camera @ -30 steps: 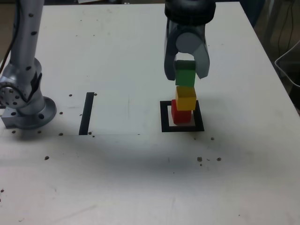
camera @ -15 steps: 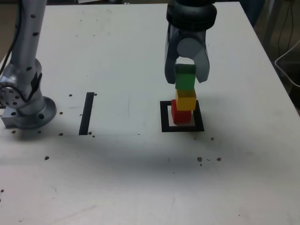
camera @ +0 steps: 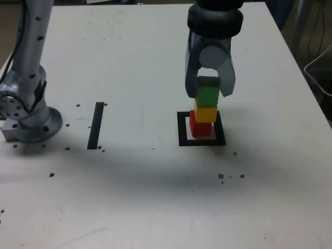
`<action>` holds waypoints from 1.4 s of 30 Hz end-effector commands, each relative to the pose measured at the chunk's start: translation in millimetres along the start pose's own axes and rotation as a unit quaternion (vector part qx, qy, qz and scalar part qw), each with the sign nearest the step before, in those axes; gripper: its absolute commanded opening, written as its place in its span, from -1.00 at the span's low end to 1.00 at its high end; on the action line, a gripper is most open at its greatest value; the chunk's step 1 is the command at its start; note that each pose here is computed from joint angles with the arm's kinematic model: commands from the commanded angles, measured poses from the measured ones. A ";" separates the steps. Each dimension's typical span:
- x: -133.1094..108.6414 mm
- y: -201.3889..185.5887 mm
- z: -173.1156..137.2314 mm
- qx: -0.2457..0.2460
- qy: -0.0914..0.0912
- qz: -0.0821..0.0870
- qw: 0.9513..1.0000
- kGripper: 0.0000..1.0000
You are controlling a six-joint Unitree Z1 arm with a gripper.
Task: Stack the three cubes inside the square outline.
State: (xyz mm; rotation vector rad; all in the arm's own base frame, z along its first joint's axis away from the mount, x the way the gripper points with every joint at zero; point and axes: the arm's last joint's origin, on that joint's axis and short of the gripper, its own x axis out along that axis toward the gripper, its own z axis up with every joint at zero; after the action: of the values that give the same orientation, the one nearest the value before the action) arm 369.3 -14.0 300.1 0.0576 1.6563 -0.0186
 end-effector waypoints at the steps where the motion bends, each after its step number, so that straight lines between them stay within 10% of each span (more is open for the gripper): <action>1: 2.8 -0.6 1.0 0.000 0.003 0.002 1.000 -0.50; 13: 4.0 -0.9 1.5 0.006 0.000 0.000 1.000 0.97; 28: -12.5 -0.5 -19.8 0.007 -0.010 0.005 1.000 0.99; 42: -40.8 0.4 -103.7 0.017 -0.012 0.007 1.000 0.99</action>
State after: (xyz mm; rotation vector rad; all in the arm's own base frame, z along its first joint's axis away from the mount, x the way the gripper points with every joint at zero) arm 277.6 -10.0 346.6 0.0922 1.6384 -0.0353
